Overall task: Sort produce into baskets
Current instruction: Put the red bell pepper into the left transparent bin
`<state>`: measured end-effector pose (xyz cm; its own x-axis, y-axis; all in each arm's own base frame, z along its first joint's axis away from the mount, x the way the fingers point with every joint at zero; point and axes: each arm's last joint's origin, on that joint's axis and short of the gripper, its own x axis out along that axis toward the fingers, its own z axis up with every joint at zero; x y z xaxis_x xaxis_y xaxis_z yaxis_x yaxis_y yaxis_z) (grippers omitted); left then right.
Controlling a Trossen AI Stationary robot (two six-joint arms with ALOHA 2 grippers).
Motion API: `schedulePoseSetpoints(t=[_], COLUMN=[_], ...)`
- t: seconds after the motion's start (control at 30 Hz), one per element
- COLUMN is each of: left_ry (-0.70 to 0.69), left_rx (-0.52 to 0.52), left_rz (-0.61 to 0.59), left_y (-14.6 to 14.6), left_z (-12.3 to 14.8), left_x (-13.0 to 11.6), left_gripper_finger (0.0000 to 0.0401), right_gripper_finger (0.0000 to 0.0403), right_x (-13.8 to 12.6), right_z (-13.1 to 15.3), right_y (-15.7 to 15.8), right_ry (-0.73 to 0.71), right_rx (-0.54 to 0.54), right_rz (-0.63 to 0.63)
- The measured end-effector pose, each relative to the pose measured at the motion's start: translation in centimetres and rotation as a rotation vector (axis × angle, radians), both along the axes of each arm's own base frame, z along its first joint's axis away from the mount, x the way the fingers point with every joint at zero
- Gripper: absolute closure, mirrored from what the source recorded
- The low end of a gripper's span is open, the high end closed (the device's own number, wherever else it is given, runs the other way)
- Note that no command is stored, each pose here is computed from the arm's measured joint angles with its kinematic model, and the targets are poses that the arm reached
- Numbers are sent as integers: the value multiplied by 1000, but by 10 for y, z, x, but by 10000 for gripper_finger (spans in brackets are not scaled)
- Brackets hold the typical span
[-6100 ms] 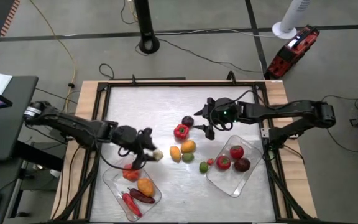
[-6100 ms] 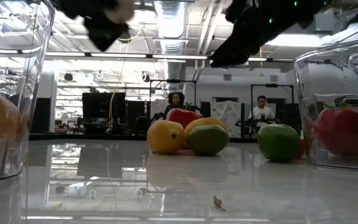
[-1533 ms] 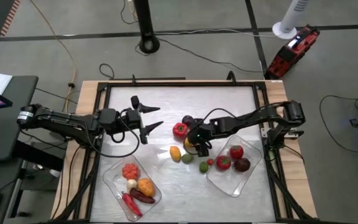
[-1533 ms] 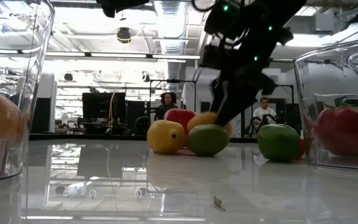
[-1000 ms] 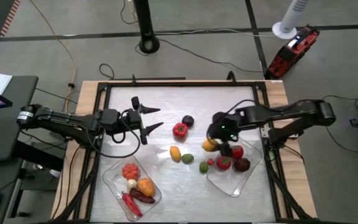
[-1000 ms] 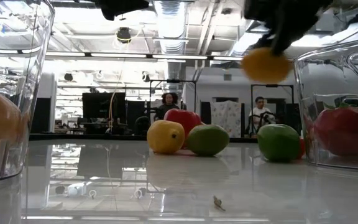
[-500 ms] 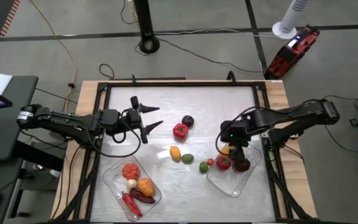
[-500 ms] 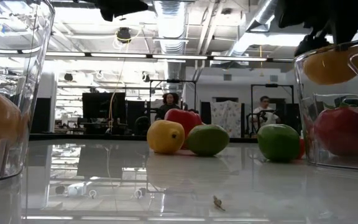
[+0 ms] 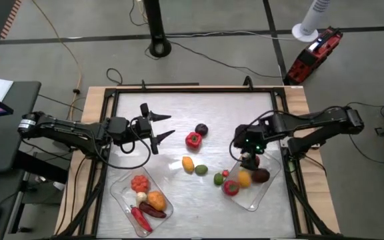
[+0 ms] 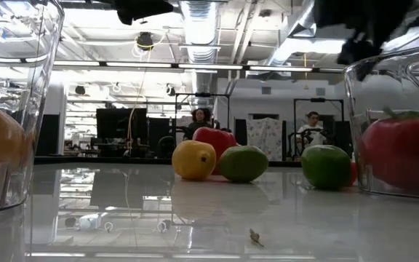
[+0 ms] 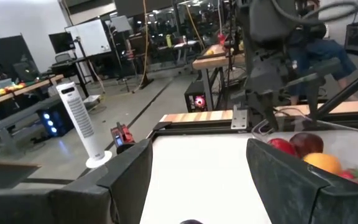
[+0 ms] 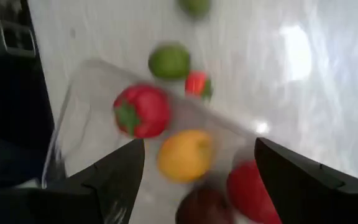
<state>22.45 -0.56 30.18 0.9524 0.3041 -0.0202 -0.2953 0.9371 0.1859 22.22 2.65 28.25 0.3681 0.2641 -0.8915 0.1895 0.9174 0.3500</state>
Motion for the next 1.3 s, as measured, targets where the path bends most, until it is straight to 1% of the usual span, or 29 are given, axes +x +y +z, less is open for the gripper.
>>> schedulePoseSetpoints(t=[0.07,0.1,0.2,0.23,0.27,0.43,0.57,0.73,0.93,1.07,1.2,1.3], left_ry=[-1,-1,2,3,5,29,55,62,74,73,89,97], left_rx=[0,2,8,8,8,10,11,14,15,0,-25,-42], left_rz=[1,1,1,1,0,-3,-2,25,31,-45,-179,-237], left_y=[0,0,0,0,0,0,0,1,1,-1,-4,-5], left_z=[0,0,0,0,0,-3,-5,-6,-6,0,4,5], left_x=[0,0,0,0,0,0,0,-1,-2,-14,-27,-32], left_gripper_finger=[154,154,154,154,154,154,154,154,154,154,154,154], right_gripper_finger=[73,74,74,74,74,70,60,61,93,115,132,145], right_x=[12,19,41,50,59,98,118,134,146,149,150,151], right_z=[5,6,1,-3,-7,-34,-45,-55,-72,-80,-79,-78], right_y=[-4,-6,-10,-12,-13,-32,-49,-57,-69,-71,-70,-70], right_ry=[-49,-67,-76,-86,-97,-180,-267,-339,-344,-325,-344,-351], right_rx=[-38,-81,-262,-312,-340,-423,-483,-520,-522,-508,-510,-506], right_rz=[-21,-29,-7,7,23,112,122,126,95,75,73,63])
